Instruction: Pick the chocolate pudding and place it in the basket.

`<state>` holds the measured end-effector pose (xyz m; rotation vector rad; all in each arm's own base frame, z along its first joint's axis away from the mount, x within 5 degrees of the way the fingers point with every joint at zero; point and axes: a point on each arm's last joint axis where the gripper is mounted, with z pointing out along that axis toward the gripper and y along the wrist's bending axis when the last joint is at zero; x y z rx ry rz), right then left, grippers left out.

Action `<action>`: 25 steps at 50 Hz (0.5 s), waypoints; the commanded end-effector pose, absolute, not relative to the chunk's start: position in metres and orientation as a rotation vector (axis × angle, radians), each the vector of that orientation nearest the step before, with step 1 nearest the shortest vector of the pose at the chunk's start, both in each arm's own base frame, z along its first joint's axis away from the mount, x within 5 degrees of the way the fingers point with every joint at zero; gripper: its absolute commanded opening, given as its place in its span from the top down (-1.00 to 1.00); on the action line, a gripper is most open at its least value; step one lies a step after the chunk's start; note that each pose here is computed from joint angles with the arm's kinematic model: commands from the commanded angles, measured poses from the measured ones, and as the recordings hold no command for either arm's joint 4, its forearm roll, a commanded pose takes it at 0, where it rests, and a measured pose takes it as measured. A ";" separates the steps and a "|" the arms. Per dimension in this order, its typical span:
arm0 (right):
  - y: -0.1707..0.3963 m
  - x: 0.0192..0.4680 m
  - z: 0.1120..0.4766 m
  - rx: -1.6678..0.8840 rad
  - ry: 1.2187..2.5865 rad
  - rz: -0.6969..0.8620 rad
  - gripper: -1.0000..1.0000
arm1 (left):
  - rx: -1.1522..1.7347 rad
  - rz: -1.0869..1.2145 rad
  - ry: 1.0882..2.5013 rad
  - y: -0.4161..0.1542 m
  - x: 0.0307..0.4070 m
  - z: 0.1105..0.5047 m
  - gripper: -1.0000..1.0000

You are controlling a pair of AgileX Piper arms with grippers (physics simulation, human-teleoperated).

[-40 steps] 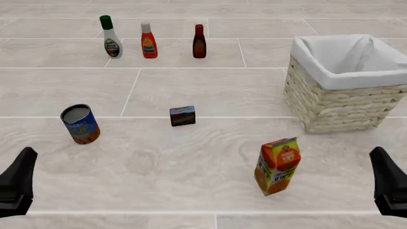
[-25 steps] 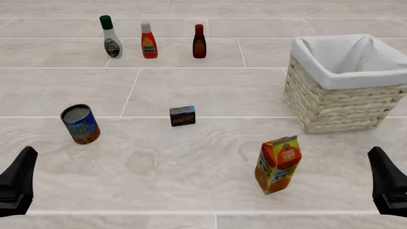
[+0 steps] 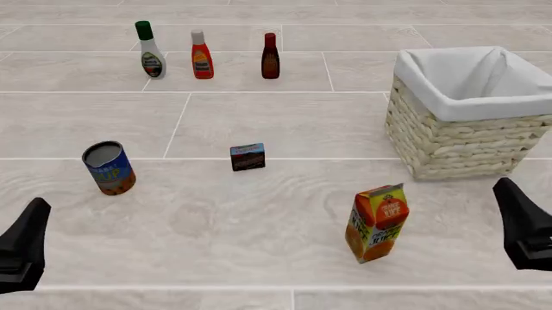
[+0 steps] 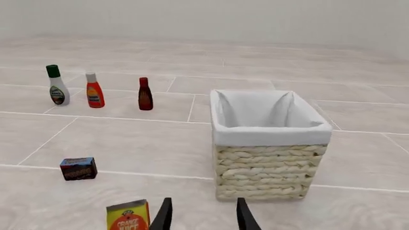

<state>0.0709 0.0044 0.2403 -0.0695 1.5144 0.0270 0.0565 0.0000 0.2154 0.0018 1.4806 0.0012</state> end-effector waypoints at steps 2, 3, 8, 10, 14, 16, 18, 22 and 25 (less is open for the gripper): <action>0.016 0.094 0.275 -0.193 1.535 0.077 -1.00 | 0.004 0.004 1.475 0.000 0.056 0.215 -1.00; 0.017 0.096 0.277 -0.198 1.538 0.082 -1.00 | 0.001 0.001 1.482 0.000 0.057 0.215 -1.00; 0.023 0.110 0.288 -0.236 1.555 0.094 -1.00 | 0.000 0.001 1.484 0.000 0.057 0.214 -1.00; 0.025 0.114 0.293 -0.246 1.556 0.097 -1.00 | 0.002 0.003 1.479 0.000 0.056 0.215 -1.00; 0.029 0.121 0.302 -0.279 1.556 0.097 -1.00 | 0.002 0.002 1.480 0.000 0.056 0.214 -1.00; 0.033 0.126 0.308 -0.293 1.560 0.110 -1.00 | 0.001 0.002 1.481 0.000 0.057 0.214 -1.00; 0.039 0.134 0.310 -0.329 1.573 0.115 -1.00 | 0.004 0.004 1.475 0.000 0.056 0.215 -1.00; 0.044 0.142 0.317 -0.366 1.580 0.118 -1.00 | 0.001 0.002 1.481 0.000 0.057 0.214 -1.00; 0.050 0.149 0.322 -0.387 1.590 0.126 -1.00 | 0.002 0.002 1.480 0.000 0.056 0.215 -1.00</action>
